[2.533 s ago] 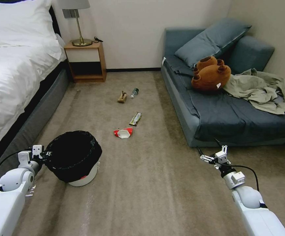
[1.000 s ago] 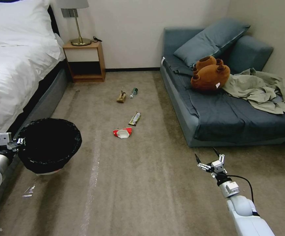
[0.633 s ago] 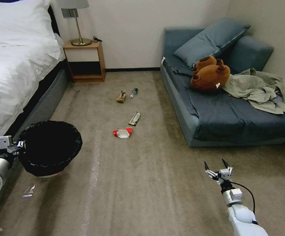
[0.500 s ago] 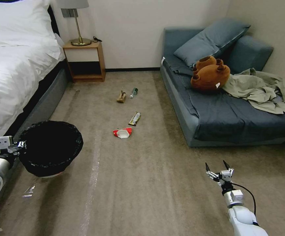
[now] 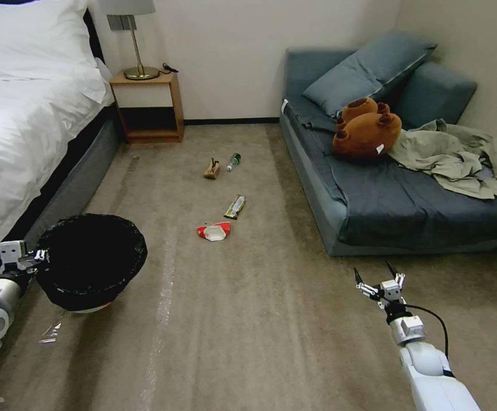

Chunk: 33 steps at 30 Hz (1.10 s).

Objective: Pick up the trash bin, then pick up the garbage on the floor and place it into the trash bin.

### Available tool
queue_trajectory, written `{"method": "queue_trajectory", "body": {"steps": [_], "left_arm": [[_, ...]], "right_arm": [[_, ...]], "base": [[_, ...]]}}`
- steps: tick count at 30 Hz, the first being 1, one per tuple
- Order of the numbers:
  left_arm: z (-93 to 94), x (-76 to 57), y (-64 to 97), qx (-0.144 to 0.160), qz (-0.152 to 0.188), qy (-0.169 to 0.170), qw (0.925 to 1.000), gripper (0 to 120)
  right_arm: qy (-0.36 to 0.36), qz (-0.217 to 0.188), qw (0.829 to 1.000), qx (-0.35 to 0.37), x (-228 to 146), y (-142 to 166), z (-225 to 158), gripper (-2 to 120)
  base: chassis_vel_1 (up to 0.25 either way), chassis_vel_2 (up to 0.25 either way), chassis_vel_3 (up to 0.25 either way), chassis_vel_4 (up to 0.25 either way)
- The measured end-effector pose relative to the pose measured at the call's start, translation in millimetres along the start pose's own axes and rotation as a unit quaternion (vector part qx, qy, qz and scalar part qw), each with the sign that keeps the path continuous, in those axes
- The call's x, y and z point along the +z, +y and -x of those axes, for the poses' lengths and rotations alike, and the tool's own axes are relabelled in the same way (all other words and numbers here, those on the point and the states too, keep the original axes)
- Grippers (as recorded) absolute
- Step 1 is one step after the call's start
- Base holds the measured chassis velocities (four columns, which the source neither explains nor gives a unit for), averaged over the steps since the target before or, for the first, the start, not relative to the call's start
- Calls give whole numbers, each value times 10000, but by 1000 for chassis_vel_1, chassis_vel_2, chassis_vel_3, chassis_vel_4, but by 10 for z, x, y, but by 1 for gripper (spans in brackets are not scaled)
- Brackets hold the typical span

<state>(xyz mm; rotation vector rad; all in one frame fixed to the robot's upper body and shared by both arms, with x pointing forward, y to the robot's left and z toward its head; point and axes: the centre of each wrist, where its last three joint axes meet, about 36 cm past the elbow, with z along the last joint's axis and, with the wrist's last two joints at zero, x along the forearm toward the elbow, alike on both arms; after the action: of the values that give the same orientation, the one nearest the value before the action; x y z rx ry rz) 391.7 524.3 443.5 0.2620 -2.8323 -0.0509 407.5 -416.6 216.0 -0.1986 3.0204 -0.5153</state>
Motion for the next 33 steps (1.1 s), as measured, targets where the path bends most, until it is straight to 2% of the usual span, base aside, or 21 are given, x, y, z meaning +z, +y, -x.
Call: {"method": "queue_trajectory", "body": {"steps": [9, 19, 33], "left_arm": [[18, -72, 51, -20, 66, -40, 10000, 5], [11, -38, 43, -22, 47, -11, 10000, 5], [13, -54, 64, -43, 60, -18, 10000, 5]], "right_arm": [[-244, -111, 9996, -44, -305, -117, 159, 100], [-170, -84, 9998, -54, -310, -153, 184, 100], [-168, -5, 9998, -129, -314, -52, 238, 100]], "base": [[0, 0, 0, 0], [0, 0, 0, 0], [0, 0, 0, 0]]}}
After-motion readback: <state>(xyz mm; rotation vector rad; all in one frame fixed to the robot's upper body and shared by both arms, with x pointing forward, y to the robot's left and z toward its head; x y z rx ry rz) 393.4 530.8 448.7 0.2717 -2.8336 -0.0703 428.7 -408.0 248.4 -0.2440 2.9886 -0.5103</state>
